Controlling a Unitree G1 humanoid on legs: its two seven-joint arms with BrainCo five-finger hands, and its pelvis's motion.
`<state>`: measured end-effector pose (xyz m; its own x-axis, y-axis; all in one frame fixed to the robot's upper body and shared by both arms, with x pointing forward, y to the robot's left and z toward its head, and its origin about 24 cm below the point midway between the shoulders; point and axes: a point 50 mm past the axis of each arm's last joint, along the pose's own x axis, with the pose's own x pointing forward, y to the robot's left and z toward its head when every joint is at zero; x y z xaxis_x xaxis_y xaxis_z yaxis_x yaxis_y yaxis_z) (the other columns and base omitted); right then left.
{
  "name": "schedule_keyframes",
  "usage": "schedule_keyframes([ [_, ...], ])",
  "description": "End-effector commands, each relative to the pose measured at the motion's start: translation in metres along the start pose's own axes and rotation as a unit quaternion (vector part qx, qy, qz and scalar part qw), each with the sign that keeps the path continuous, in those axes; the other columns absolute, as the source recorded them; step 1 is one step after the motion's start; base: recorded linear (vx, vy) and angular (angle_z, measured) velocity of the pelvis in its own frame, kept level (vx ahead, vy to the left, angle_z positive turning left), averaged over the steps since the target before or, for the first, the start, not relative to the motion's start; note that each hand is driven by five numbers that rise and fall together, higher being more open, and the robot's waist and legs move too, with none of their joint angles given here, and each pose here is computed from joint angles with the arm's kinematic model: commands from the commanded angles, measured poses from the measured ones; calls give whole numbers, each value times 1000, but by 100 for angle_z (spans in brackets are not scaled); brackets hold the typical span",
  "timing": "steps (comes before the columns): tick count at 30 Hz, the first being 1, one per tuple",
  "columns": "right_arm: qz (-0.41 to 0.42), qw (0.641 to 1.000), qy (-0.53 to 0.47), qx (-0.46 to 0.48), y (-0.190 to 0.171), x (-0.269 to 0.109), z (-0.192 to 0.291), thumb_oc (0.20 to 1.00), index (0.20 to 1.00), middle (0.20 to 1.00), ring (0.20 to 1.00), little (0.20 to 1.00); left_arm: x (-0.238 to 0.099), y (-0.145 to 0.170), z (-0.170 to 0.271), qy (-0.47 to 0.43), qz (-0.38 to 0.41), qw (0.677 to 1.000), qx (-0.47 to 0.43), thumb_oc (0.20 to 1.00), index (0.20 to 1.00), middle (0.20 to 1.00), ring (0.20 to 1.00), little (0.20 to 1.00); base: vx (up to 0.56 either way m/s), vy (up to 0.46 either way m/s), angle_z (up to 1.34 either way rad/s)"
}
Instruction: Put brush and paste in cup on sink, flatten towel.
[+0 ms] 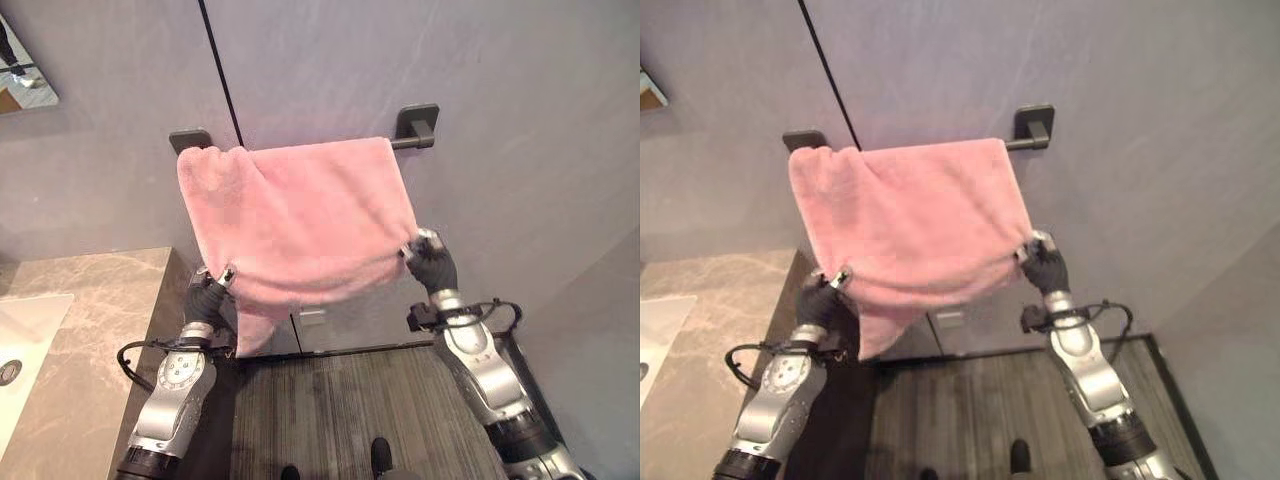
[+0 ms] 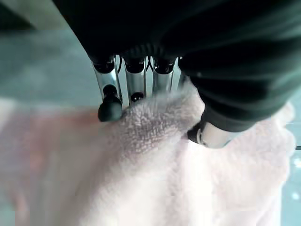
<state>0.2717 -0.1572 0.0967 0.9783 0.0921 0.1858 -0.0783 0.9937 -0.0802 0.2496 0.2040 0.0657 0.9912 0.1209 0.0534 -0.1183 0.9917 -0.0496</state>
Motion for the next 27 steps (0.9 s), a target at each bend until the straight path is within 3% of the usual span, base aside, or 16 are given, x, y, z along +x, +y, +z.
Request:
schedule_keyframes([
  [1,-19,992,-124,-16,-11,5,46,200,200,200,200,200,3,3,42,-110,-1,994,0,200,200,200,200,200,0,0,0],
  [2,-32,994,-102,-14,-13,5,36,200,200,200,200,200,3,2,35,-97,3,995,0,200,200,200,200,200,0,0,0],
  [3,-52,998,-33,3,-14,5,7,200,200,200,200,200,5,3,-2,-10,20,1000,21,200,200,200,200,200,0,0,0],
  [5,-46,998,-39,-7,-14,5,11,200,200,200,200,200,9,6,6,-28,23,998,52,200,200,200,200,200,0,0,0],
  [6,-18,995,-102,2,-10,6,38,200,200,200,200,200,7,1,32,-94,3,996,6,200,200,200,200,200,0,0,0],
  [8,-19,993,-113,0,-13,5,40,200,200,200,200,200,4,5,40,-115,12,993,14,200,200,200,200,200,17,-8,0],
  [11,-31,998,-45,3,-10,9,11,200,200,200,200,200,6,8,6,-40,40,998,27,200,200,200,200,200,0,0,0],
  [14,-30,999,-44,0,-8,9,12,200,200,200,200,200,11,10,10,-46,49,996,52,200,200,200,200,200,14,1,0],
  [15,-1,996,-90,0,-6,7,33,200,200,200,200,200,6,7,34,-103,24,993,45,200,200,200,200,200,40,2,0],
  [17,0,995,-96,-13,-10,6,34,200,200,200,200,200,3,9,40,-117,19,992,34,200,200,200,200,200,21,0,0],
  [19,-33,999,-30,-5,-12,9,5,200,200,200,200,200,11,8,7,-41,39,998,36,200,200,200,200,200,-4,-2,2],
  [22,-7,996,-86,-10,-14,6,31,200,200,200,200,200,5,15,28,-90,36,994,51,200,200,200,200,200,9,-1,0],
  [27,-35,998,-44,-4,-18,7,13,200,200,200,200,200,10,19,12,-51,51,994,83,200,200,200,200,200,0,0,0],
])
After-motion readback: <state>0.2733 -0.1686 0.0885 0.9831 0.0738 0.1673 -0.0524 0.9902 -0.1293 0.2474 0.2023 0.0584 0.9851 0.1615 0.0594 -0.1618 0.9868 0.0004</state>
